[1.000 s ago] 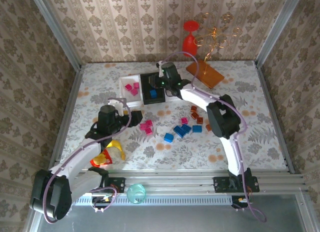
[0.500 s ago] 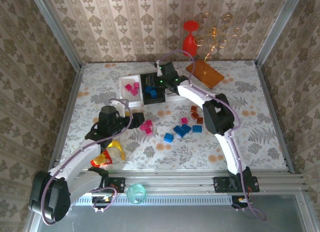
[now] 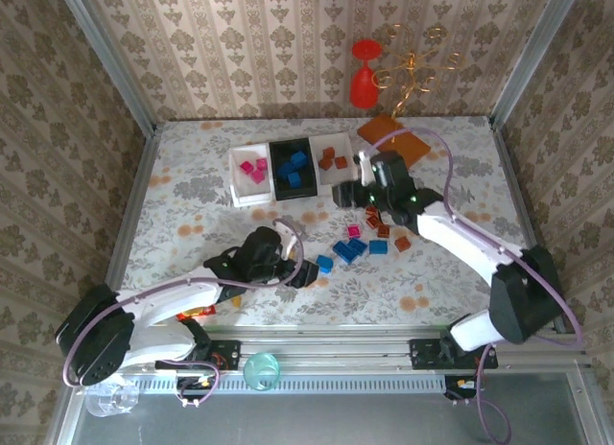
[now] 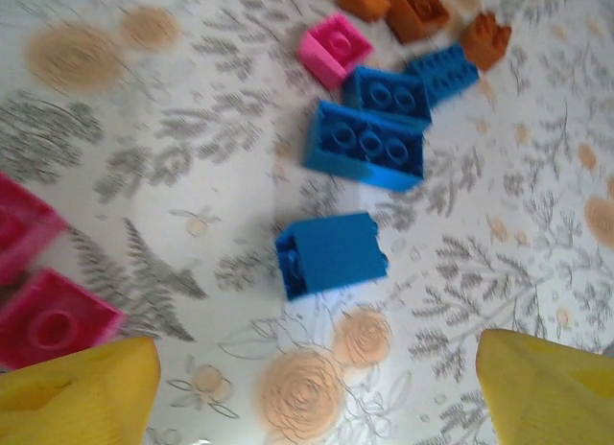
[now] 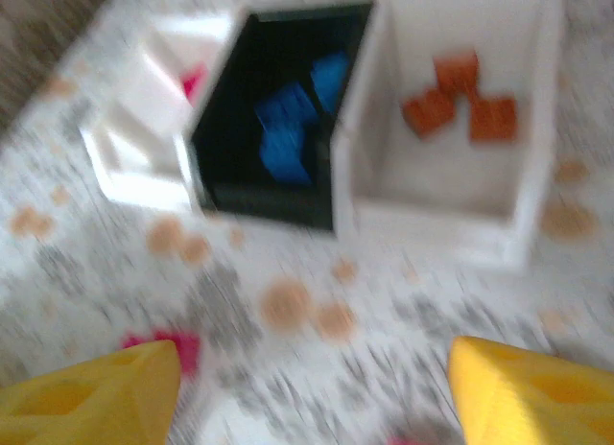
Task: Sort the legos into containers by color
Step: Pick up the lego from the middle-left of the table.
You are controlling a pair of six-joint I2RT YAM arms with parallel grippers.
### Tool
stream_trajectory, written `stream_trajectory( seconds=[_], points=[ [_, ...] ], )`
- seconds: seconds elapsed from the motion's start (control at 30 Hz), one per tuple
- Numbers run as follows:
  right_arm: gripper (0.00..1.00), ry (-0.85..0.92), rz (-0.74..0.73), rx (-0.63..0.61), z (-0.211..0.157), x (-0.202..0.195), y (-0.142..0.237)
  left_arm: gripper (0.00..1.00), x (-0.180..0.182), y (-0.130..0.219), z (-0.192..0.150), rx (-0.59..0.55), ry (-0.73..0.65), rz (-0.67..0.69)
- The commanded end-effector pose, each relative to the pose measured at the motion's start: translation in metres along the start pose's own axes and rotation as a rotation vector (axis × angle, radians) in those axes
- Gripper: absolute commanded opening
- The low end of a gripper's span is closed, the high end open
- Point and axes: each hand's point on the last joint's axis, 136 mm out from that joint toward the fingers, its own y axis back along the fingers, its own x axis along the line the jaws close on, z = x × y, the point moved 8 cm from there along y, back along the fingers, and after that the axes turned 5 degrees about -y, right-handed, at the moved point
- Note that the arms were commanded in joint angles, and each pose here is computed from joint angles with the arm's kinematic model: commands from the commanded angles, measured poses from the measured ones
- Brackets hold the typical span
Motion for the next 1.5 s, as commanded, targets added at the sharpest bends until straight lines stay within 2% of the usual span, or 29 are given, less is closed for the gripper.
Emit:
stream_trajectory(
  seconds=[0.0,0.1,0.27,0.6,0.77,1.03,1.13,1.3,1.47],
  points=[
    [0.80,0.007,-0.109,0.137,-0.048,-0.022,0.022,0.87,-0.007,-0.007,0.009,0.005,-0.032,0.037],
    [0.83,-0.016,-0.161,0.188,-0.074,-0.034,0.037,0.85,-0.009,-0.020,0.008,0.040,-0.027,0.040],
    [0.85,-0.064,-0.226,0.154,-0.089,-0.053,0.056,0.81,-0.013,-0.045,0.012,0.092,-0.028,0.034],
    [0.85,-0.124,-0.067,0.175,-0.111,-0.046,0.064,0.69,-0.012,-0.083,0.011,0.183,-0.024,0.088],
    [0.85,-0.125,0.017,0.162,-0.116,-0.040,0.066,0.59,-0.012,-0.094,0.007,0.214,-0.024,0.104],
    [0.84,-0.112,0.077,0.138,-0.118,-0.038,0.060,0.41,-0.007,-0.094,0.008,0.160,0.008,0.140],
    [0.84,-0.110,0.074,0.119,-0.115,-0.038,0.058,0.37,0.000,-0.086,0.014,0.116,0.039,0.158],
    [0.84,-0.109,0.104,0.061,-0.101,-0.032,0.057,0.34,0.024,-0.058,0.042,-0.020,0.100,0.189],
    [0.84,-0.115,0.175,-0.009,-0.085,-0.022,0.052,0.34,0.063,-0.031,0.088,-0.125,0.137,0.265]
  ],
)
